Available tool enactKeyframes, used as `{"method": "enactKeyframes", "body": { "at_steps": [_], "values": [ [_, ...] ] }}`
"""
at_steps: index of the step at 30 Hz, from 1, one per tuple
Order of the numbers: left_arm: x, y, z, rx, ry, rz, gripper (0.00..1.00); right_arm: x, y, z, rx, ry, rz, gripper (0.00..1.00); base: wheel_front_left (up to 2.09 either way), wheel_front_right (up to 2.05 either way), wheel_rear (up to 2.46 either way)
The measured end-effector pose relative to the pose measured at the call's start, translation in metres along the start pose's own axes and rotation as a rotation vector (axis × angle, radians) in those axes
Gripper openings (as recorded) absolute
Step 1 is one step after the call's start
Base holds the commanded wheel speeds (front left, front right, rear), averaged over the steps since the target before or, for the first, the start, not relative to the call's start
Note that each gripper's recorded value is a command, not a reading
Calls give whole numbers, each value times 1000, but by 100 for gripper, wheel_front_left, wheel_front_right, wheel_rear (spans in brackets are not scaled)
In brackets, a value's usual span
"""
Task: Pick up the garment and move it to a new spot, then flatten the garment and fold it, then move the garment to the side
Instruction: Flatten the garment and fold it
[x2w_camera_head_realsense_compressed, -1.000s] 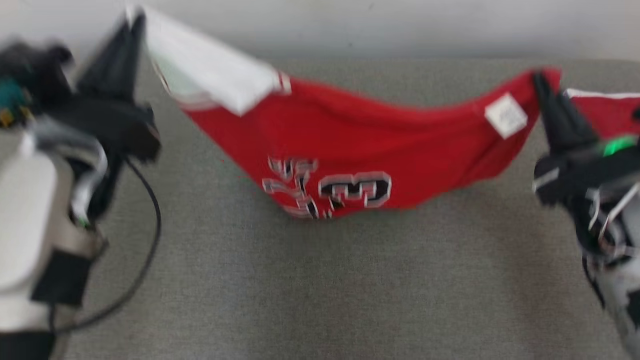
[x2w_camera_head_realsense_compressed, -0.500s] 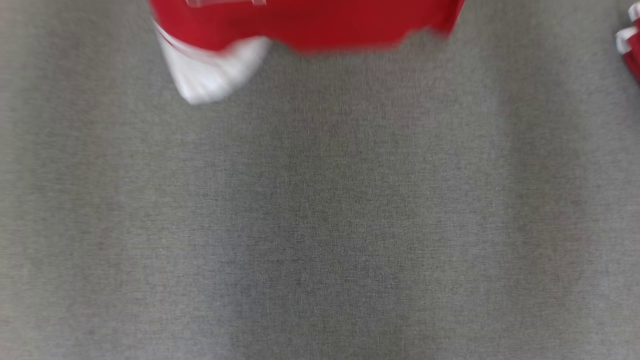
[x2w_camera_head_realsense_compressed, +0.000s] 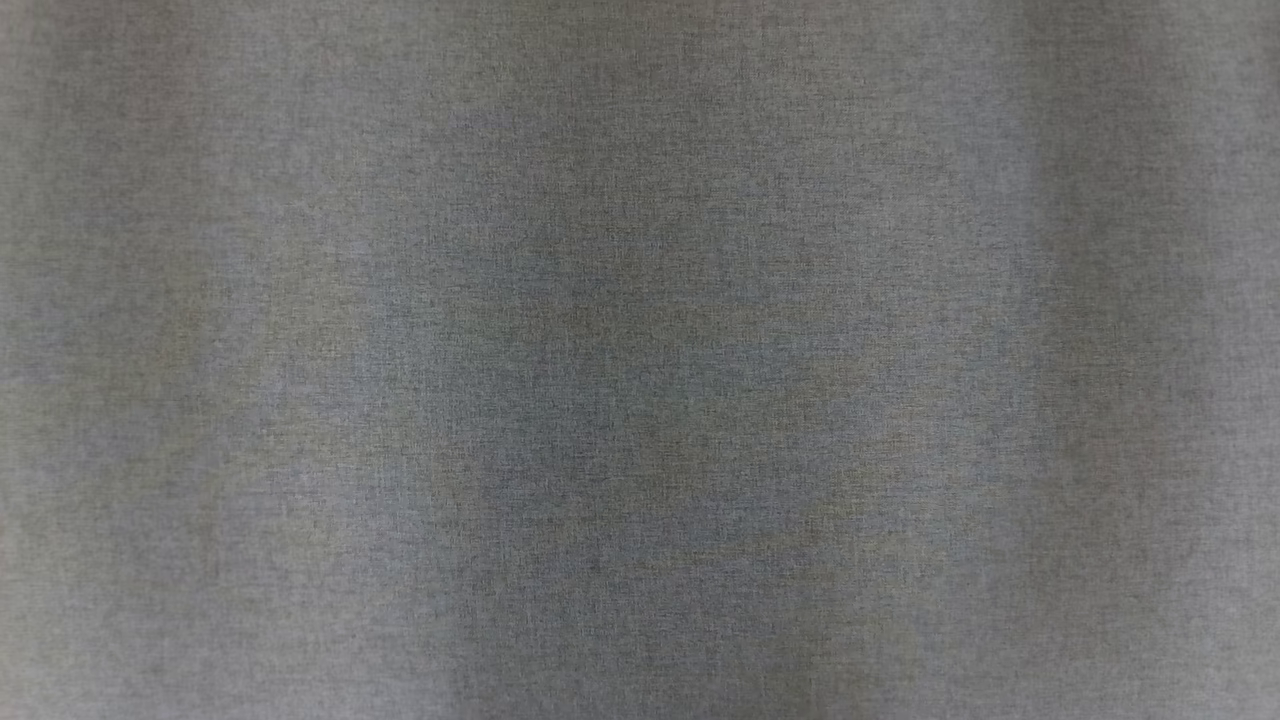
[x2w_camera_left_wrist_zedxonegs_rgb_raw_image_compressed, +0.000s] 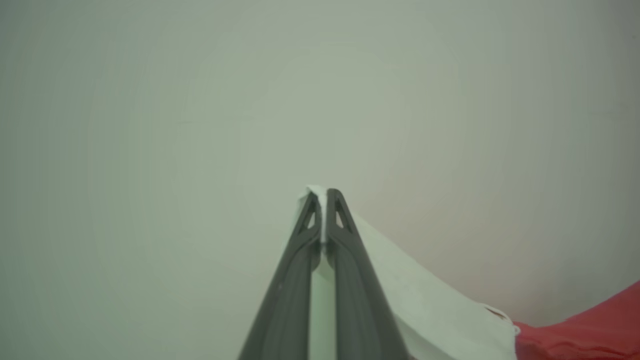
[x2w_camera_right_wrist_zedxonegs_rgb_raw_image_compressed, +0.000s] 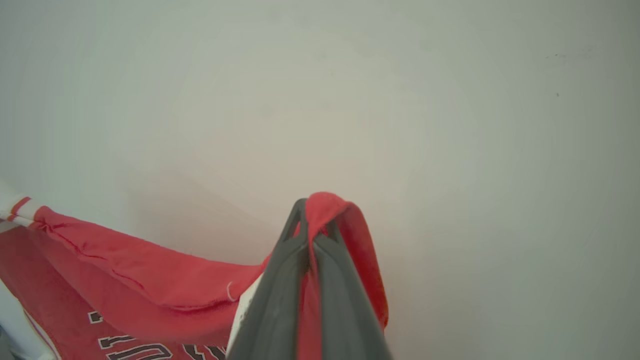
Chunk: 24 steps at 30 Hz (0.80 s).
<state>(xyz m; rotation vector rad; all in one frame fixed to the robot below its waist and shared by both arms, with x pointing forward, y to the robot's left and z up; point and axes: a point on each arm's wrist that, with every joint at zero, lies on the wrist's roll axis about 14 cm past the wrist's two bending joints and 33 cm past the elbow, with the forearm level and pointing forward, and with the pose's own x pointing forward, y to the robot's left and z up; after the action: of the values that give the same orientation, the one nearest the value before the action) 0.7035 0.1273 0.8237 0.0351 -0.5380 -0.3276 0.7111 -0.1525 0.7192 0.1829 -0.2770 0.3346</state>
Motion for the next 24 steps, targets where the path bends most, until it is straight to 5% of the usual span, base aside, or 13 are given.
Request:
{"method": "enactKeyframes", "body": {
  "at_steps": [10, 16, 24],
  "values": [
    [-6, -13, -29, -33, 51, -26, 0, -9, -3, -19, 9, 28, 2, 0, 0, 0, 0],
    [-48, -43, -63, -160, 98, -82, 0, -56, 11, -52, 38, 98, 66, 0, 0, 0, 0],
    [-132, -40, -90, -340, 169, -4, 0, -137, 15, -83, 92, 199, 91, 0, 0, 0, 0]
  ]
}}
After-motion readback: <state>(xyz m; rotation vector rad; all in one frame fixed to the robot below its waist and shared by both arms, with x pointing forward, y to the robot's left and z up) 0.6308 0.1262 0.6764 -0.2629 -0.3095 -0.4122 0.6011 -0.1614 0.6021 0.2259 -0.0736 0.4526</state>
